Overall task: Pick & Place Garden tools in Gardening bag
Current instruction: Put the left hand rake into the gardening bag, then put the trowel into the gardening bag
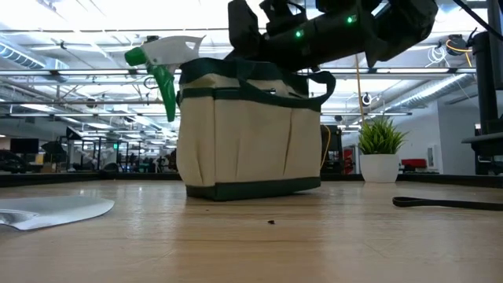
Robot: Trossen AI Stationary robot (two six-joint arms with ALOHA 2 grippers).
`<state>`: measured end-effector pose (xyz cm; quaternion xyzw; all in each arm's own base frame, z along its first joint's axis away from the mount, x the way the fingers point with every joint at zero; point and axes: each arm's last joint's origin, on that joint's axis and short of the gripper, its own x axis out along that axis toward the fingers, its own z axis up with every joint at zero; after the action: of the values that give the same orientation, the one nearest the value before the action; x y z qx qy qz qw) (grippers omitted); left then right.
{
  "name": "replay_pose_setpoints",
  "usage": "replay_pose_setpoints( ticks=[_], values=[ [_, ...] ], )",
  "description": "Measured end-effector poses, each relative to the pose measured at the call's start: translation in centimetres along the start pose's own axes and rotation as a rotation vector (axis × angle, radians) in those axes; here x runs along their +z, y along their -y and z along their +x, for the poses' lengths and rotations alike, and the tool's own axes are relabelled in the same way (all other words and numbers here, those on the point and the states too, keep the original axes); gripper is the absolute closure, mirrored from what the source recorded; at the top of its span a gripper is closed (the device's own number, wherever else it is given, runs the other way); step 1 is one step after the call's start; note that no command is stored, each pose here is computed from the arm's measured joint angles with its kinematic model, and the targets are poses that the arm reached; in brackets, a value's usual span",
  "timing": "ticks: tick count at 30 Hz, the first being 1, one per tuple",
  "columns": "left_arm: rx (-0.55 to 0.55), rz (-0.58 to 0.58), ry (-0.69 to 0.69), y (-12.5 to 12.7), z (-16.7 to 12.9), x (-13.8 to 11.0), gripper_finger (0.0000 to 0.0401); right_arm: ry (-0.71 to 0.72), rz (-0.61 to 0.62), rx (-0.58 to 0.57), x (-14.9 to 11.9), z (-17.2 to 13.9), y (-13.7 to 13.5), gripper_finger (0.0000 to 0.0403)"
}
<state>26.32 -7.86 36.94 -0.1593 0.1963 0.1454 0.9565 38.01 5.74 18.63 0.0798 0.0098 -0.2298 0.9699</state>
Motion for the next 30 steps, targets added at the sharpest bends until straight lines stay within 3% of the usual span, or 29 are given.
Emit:
replay_pose_setpoints(
  ticks=[9,19,25,30],
  values=[
    [-0.033,0.012,-0.020,0.1,0.0,-0.1,0.0107,0.027,-0.122,0.051,0.5,-0.4,-0.6,0.0239],
    [-0.083,0.056,-0.037,1.0,-0.5,-0.6,0.0107,0.186,-0.176,0.059,4.6,-1.6,-0.8,0.0183],
    [-0.169,0.079,-0.073,2.2,-1.4,-1.4,0.0107,0.199,-0.222,0.081,7.8,-3.7,-1.1,0.0192],
    [-0.221,0.029,-0.114,3.4,-2.0,-3.4,0.0107,0.129,-0.232,0.124,9.4,-6.8,-0.5,0.0244]
  ],
)
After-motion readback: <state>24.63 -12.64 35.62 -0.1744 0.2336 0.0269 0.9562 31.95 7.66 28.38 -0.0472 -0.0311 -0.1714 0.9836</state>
